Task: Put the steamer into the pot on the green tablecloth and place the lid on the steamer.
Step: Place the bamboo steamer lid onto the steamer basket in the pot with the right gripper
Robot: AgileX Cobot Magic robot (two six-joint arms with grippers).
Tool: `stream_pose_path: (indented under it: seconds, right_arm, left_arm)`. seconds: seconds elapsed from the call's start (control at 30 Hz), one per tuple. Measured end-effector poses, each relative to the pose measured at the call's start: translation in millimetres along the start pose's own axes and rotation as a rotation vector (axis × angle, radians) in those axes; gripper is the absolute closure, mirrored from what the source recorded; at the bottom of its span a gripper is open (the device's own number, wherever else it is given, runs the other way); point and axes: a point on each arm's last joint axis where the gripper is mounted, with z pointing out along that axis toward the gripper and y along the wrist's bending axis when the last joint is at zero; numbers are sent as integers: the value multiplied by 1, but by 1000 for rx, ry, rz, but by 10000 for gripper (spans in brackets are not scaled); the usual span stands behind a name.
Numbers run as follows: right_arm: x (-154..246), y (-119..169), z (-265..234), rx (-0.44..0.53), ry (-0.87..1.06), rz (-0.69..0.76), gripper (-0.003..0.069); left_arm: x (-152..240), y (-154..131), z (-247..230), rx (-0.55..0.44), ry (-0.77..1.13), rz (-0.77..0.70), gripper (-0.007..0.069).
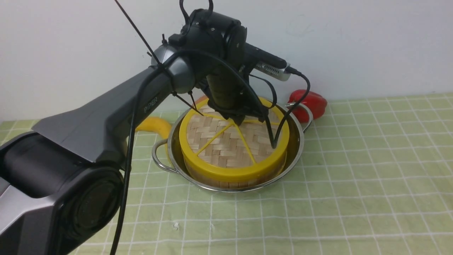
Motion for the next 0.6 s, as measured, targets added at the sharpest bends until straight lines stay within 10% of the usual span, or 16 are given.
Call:
stream_pose_path:
  seconds: [0.3, 0.6]
  right_arm:
    - [1, -3, 2, 24, -1, -114, 346]
    - [24, -26, 39, 179, 117, -305, 346]
  left_arm:
    - [3, 17, -116, -36, -195, -34, 24]
    - [41, 20, -180, -15, -248, -67, 216]
